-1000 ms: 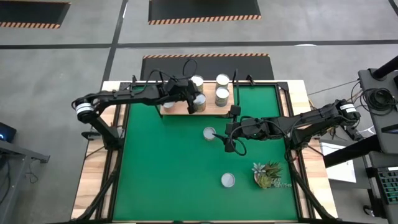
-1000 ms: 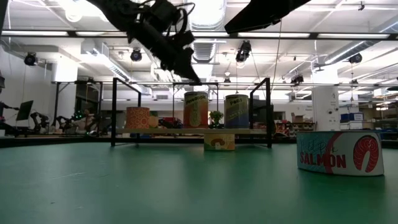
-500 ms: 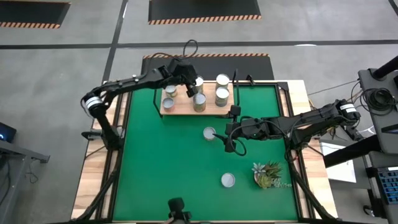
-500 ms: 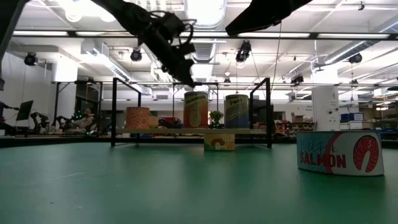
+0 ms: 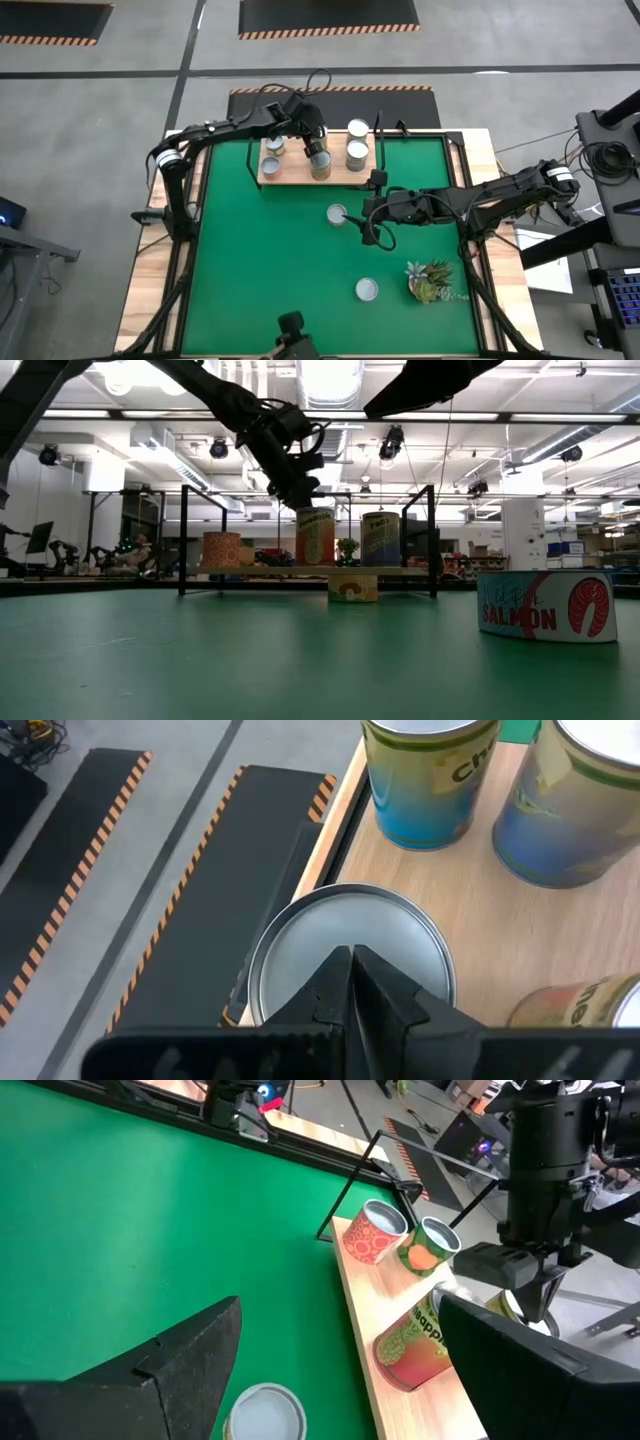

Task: Pick and place cans onto a shelf
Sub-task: Adjust the canned goods on the shelf

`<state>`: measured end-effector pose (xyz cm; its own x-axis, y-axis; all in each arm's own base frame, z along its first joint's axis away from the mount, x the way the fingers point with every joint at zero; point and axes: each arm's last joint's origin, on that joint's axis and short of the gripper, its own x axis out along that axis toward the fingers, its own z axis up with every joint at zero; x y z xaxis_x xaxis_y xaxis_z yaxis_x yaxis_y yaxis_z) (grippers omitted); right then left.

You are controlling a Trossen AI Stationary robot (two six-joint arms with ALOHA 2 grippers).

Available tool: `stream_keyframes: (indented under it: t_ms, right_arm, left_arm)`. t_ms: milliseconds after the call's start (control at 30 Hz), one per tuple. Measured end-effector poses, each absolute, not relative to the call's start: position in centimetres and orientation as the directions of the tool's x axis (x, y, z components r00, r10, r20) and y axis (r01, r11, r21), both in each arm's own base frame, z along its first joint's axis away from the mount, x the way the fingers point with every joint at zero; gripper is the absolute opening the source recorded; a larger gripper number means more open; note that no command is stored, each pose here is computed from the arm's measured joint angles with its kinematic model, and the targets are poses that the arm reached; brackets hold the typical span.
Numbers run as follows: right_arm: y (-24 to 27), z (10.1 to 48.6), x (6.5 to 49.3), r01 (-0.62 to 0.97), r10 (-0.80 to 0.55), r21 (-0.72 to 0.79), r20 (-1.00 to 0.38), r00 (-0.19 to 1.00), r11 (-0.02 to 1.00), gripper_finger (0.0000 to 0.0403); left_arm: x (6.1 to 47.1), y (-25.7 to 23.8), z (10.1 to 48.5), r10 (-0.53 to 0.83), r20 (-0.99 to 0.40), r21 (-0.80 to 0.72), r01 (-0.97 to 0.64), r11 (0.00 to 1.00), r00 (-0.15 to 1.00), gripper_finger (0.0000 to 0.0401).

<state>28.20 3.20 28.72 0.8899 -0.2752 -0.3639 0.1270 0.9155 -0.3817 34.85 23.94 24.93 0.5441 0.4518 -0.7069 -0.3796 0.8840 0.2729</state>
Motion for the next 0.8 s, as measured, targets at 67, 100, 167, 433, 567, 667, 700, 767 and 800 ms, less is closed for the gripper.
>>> stream_keyframes:
  t_ms: [67, 100, 167, 433, 567, 667, 700, 767, 800]
  right_arm:
    - [3.2, 28.7, 28.2, 0.127, -0.275, -0.382, -0.364, 0.890, 0.916, 0.0326]
    - [3.2, 28.7, 28.2, 0.127, -0.275, -0.382, -0.364, 0.890, 0.916, 0.0326]
    - [3.2, 28.7, 28.2, 0.127, -0.275, -0.382, -0.364, 0.890, 0.916, 0.0326]
    - [3.2, 28.7, 28.2, 0.127, -0.275, -0.381, -0.364, 0.890, 0.916, 0.0326]
    - [3.2, 28.7, 28.2, 0.127, -0.275, -0.381, -0.364, 0.890, 0.916, 0.0326]
    - [3.2, 28.7, 28.2, 0.127, -0.275, -0.381, -0.364, 0.890, 0.916, 0.0326]
    - [3.2, 28.7, 28.2, 0.128, -0.275, -0.381, -0.364, 0.890, 0.916, 0.0326]
    - [3.2, 28.7, 28.2, 0.127, -0.275, -0.382, -0.365, 0.890, 0.915, 0.0326]
    - [3.2, 28.7, 28.2, 0.127, -0.275, -0.382, -0.365, 0.890, 0.915, 0.0326]
  left_arm:
    - [35.0, 23.8, 24.9, 0.449, -0.708, 0.271, -0.376, 0.886, 0.545, 0.0000]
    - [35.0, 23.7, 24.9, 0.447, -0.710, 0.269, -0.376, 0.887, 0.545, 0.0000]
    - [35.1, 23.5, 24.9, 0.444, -0.712, 0.270, -0.371, 0.888, 0.544, 0.0000]
    - [35.6, 22.6, 24.9, 0.428, -0.716, 0.254, -0.365, 0.896, 0.552, 0.0000]
    - [35.7, 22.4, 24.9, 0.425, -0.717, 0.237, -0.379, 0.894, 0.553, 0.0000]
    - [35.5, 22.3, 25.0, 0.420, -0.723, 0.227, -0.386, 0.894, 0.549, 0.0000]
    - [35.4, 22.2, 25.1, 0.419, -0.723, 0.225, -0.387, 0.894, 0.549, 0.0000]
    - [35.4, 22.2, 25.3, 0.419, -0.723, 0.220, -0.392, 0.893, 0.550, 0.0000]
    - [35.3, 22.1, 25.3, 0.418, -0.723, 0.218, -0.393, 0.893, 0.550, 0.0000]
